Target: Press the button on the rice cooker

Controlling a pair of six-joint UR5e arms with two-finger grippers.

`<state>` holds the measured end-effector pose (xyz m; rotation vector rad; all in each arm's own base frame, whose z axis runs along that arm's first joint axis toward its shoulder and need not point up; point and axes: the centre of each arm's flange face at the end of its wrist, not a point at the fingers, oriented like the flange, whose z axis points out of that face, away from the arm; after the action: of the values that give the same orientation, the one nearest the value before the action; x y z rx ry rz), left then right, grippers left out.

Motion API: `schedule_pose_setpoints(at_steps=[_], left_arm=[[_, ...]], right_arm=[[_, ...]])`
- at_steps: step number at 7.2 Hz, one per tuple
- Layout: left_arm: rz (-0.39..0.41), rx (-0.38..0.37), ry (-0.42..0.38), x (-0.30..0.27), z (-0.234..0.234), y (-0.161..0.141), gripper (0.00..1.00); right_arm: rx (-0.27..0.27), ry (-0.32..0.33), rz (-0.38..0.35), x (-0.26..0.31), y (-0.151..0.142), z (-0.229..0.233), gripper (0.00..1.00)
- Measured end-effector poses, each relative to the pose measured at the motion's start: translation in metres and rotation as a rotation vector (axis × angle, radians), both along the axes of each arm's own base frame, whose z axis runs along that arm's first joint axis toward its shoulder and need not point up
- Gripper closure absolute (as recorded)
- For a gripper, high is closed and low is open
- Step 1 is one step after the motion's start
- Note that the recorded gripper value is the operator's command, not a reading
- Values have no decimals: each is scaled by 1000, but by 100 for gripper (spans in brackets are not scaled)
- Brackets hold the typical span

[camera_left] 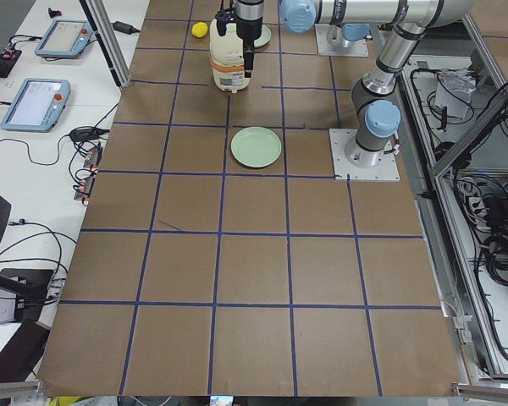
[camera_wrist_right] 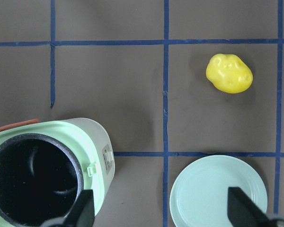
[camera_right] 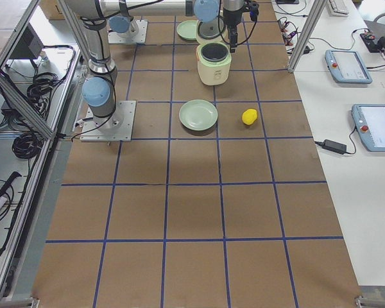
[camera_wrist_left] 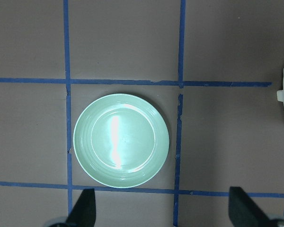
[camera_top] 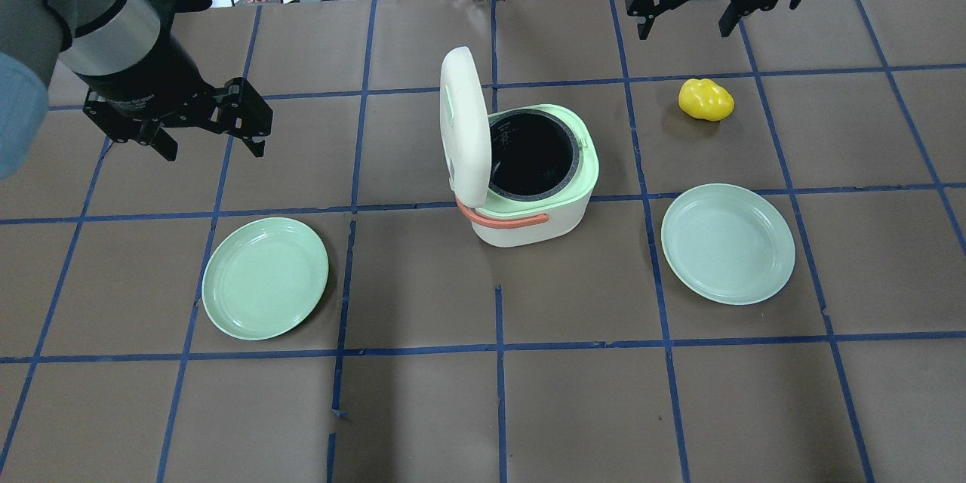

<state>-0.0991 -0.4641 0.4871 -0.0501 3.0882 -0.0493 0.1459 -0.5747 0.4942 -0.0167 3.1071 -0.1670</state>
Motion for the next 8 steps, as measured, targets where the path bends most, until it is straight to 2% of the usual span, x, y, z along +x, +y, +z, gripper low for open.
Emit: schedule_pose_setpoints(at_steps=[5, 8], left_arm=[[0, 0, 0, 0, 0, 0, 0], [0, 0, 0, 0, 0, 0, 0]], right_arm=[[29, 7, -2, -1, 7, 0, 0], [87, 18, -3, -2, 15, -6, 0]])
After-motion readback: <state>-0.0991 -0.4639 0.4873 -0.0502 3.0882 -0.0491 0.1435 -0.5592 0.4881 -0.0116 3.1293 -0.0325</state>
